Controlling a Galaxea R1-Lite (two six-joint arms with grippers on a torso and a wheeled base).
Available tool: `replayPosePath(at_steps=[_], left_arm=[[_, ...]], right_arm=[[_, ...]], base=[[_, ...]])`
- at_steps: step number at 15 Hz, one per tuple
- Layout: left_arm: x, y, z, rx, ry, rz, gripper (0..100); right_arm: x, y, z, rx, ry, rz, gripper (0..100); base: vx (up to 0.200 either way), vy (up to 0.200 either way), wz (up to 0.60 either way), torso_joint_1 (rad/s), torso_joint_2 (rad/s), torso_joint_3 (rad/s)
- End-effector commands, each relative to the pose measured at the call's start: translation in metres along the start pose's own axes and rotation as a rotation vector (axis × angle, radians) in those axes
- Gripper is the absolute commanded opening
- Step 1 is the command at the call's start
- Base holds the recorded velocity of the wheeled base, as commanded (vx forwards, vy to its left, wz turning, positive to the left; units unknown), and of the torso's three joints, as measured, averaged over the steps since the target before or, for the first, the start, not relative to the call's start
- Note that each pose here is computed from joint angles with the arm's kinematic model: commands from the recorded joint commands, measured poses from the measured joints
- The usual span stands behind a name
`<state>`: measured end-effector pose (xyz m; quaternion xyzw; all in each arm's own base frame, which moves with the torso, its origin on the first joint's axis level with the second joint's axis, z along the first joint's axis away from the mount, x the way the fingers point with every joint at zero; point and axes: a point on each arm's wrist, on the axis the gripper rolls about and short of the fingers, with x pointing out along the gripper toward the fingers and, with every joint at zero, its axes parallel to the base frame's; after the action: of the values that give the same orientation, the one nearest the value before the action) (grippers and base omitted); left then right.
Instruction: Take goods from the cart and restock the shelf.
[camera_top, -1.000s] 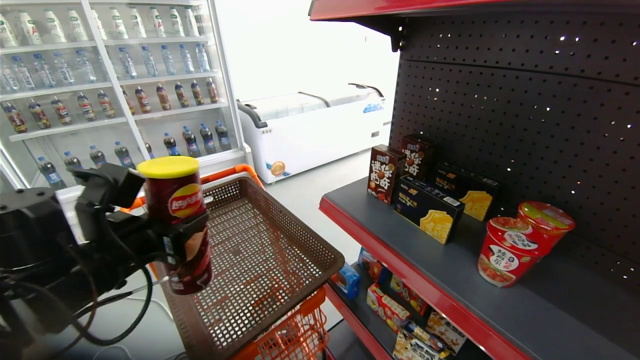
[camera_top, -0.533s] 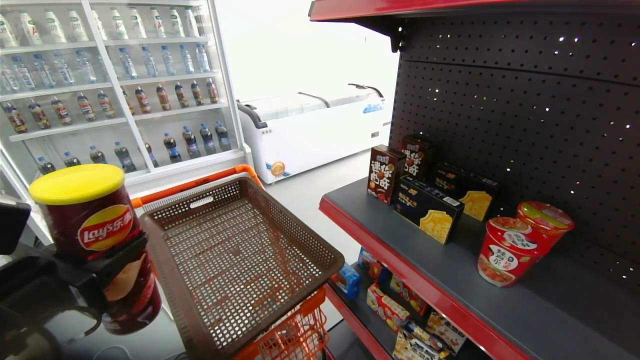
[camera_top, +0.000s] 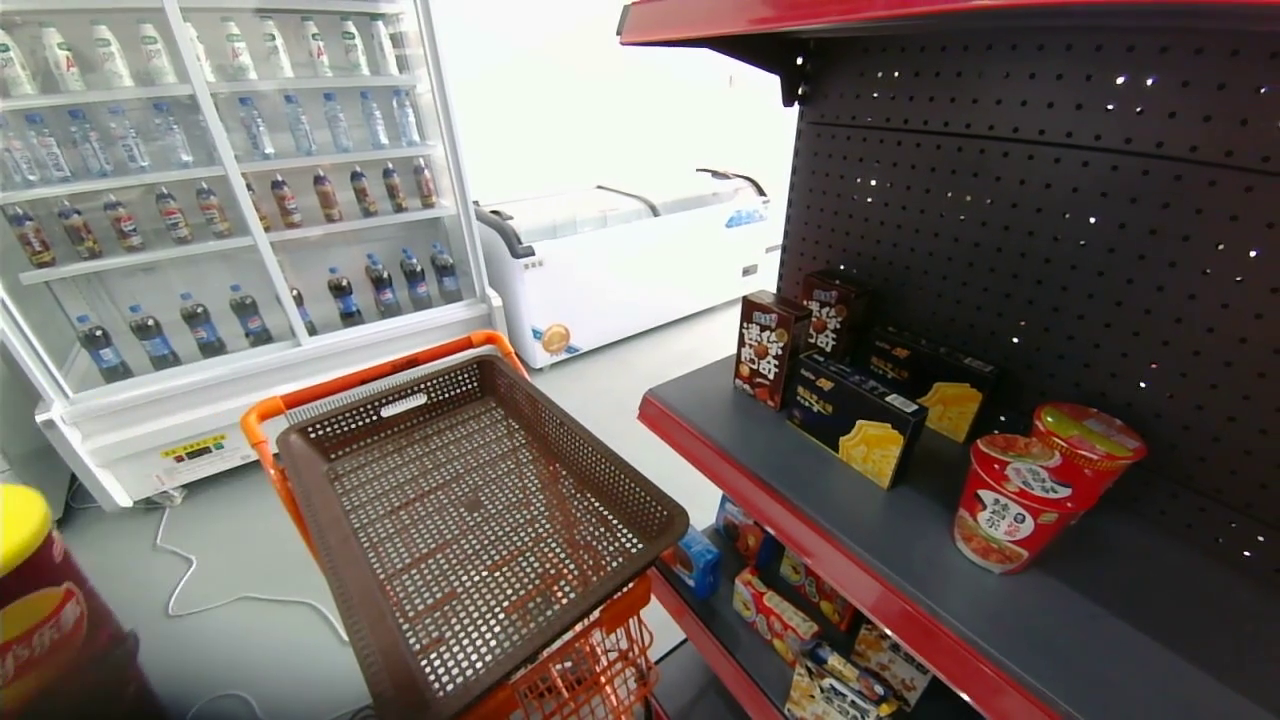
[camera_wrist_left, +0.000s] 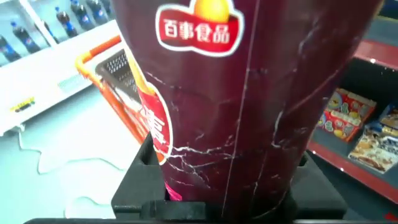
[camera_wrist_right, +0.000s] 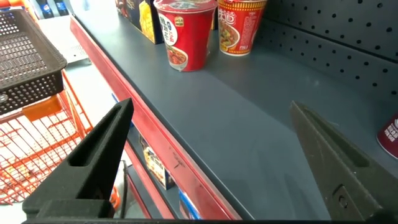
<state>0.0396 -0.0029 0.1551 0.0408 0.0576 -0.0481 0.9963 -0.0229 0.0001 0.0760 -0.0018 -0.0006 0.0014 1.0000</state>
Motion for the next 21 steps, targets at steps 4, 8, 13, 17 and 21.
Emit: replayPosePath(at_steps=[4,8,13,17,21], left_arm=[[-0.058,-0.006,-0.053,-0.022,-0.046,0.023,0],[-0.062,-0.007,-0.056,-0.020,-0.053,0.020,0],[-0.062,-0.007,-0.056,-0.021,-0.055,0.019,0],[-0.061,-0.007,-0.057,-0.023,-0.051,0.017,0],[-0.061,-0.007,-0.058,-0.023,-0.049,0.017,0]], right_arm=[[0.000,0.000,0.000,0.001,0.000,0.000,100],[0.000,0.000,0.000,0.001,0.000,0.000,100],[0.000,0.000,0.000,0.001,0.000,0.000,100],[0.000,0.000,0.000,0.001,0.000,0.000,100],[0.000,0.000,0.000,0.001,0.000,-0.001,100]], base=[[0.000,0.000,-0.60,-0.001,0.00,0.004],[0.000,0.000,-0.60,0.002,0.00,0.002],[0.000,0.000,-0.60,0.002,0.00,0.003],[0.000,0.000,-0.60,0.001,0.00,0.002],[0.000,0.000,-0.60,-0.001,0.00,0.000]])
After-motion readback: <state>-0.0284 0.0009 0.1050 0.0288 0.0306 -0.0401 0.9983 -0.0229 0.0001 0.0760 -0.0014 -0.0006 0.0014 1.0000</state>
